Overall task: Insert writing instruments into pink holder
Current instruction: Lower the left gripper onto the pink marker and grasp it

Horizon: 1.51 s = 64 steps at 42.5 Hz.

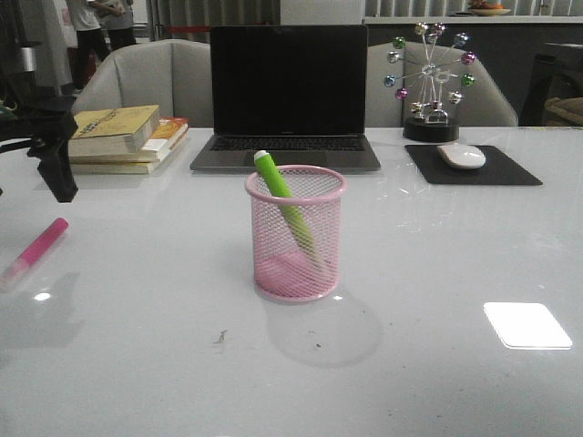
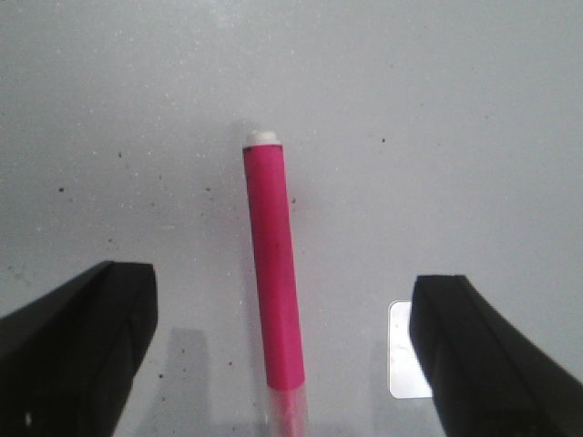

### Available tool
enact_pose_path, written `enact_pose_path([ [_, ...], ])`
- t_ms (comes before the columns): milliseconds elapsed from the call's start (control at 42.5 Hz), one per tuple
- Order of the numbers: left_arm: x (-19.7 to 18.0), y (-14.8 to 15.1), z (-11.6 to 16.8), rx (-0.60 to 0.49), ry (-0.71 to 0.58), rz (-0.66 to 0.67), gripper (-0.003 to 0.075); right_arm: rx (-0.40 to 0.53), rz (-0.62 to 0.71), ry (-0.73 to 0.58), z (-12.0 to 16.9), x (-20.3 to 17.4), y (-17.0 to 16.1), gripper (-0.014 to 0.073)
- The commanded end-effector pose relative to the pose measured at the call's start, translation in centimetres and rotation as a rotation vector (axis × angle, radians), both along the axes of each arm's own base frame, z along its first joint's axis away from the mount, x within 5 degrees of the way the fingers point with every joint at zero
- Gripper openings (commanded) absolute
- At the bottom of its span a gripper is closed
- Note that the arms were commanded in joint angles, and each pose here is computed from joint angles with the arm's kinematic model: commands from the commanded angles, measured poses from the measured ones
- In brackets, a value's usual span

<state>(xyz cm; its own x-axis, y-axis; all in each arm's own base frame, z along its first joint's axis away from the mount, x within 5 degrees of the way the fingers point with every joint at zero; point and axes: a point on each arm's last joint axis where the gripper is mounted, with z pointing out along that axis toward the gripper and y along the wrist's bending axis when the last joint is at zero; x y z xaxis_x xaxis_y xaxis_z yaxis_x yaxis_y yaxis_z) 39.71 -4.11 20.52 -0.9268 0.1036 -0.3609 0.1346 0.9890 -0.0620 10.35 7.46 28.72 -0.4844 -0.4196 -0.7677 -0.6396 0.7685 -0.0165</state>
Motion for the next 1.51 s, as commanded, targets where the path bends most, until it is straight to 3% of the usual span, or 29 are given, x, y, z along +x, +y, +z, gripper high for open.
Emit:
enact_pose_path([
  [0,1.1,0.0,2.5,-0.016,-0.098,0.010,0.0615,0.043,-0.011,-0.080,1.4,0.4,0.0,0.0489],
  [494,3.6,-0.1,-0.7,0.003,-0.026,0.007,0.0598,0.043,-0.011,-0.080,1.4,0.4,0.0,0.0489],
  [824,3.8,-0.1,-1.8,0.010,-0.005,0.004,0.0395,0.043,-0.011,-0.080,1.4,0.4,0.0,0.0489],
  [1154,3.7,0.0,-1.8,0.022,0.000,-0.001,0.0094,0.043,-0.011,-0.080,1.4,0.4,0.0,0.0489],
  [1318,3.5,0.0,-1.5,0.026,0.015,-0.008,0.0093,0.043,-0.011,-0.080,1.4,0.4,0.0,0.0489],
  [1483,2.7,-0.4,2.2,-0.006,-0.078,-0.075,0.0093,0.043,-0.011,-0.080,1.4,0.4,0.0,0.0489],
])
